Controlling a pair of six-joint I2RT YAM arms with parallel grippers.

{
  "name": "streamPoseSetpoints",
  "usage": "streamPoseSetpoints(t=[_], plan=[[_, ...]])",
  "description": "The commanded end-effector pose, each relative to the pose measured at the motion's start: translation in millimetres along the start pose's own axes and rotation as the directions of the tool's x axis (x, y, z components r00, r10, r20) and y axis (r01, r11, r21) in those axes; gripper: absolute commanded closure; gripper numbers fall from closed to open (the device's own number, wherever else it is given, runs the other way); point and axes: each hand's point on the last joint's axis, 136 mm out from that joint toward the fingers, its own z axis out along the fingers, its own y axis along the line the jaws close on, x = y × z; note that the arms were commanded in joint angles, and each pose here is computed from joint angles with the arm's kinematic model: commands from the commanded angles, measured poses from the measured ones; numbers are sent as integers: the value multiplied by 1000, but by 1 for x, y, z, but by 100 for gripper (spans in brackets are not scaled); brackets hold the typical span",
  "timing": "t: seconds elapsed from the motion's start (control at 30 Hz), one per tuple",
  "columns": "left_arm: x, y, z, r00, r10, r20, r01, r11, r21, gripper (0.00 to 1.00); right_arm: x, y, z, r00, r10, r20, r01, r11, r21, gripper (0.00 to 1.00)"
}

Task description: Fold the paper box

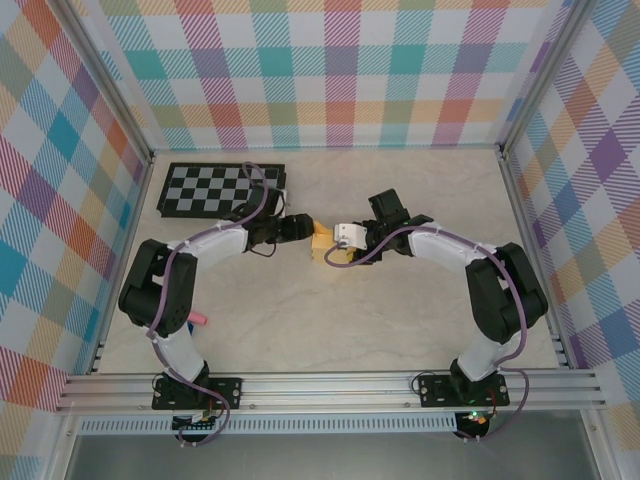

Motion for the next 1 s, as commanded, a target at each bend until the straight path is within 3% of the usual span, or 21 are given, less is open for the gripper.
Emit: streamPoseSetpoints(t=[0.0, 0.1, 0.27, 0.33, 0.4, 0.43, 0.53, 0.63, 0.77, 0.83, 0.9, 0.97], plan=[[-42, -11, -34, 982, 48, 183, -72, 989, 129, 24, -5, 10, 6, 999, -18, 38, 20, 998, -51, 47], [-64, -15, -54, 958, 102, 267, -155, 970, 188, 22, -10, 10, 1, 998, 11, 66, -6, 996, -87, 46], [-57, -42, -61, 922, 286, 261, -359, 884, 299, 20, -15, 3, -7, 990, 100, 100, -85, 986, -146, 45], [-45, -61, -73, 847, 393, 358, -514, 777, 363, 20, -11, 2, -6, 987, 126, 98, -108, 979, -170, 46], [-32, -74, -85, 723, 516, 459, -679, 653, 335, 18, -10, 1, -6, 984, 143, 103, -123, 976, -179, 46], [-27, -76, -86, 668, 577, 469, -736, 607, 301, 18, -10, 2, -6, 984, 146, 104, -125, 974, -187, 46], [-11, -73, -79, 578, 713, 397, -815, 492, 306, 23, -10, 0, -7, 980, 164, 114, -139, 970, -201, 46], [-15, -68, -71, 555, 731, 398, -832, 487, 266, 36, -9, -2, -8, 976, 183, 119, -155, 966, -209, 47], [-15, -75, -69, 567, 719, 403, -824, 505, 258, 51, -7, -2, -7, 974, 200, 112, -171, 959, -225, 47], [-5, -74, -63, 525, 762, 380, -851, 471, 232, 64, -7, -2, -8, 972, 203, 116, -173, 958, -228, 47], [-8, -65, -58, 512, 781, 359, -858, 482, 177, 77, -7, -1, -8, 972, 204, 117, -173, 957, -234, 47], [-15, -56, -56, 504, 784, 362, -860, 496, 124, 80, -6, 0, -7, 971, 208, 116, -176, 955, -239, 47]])
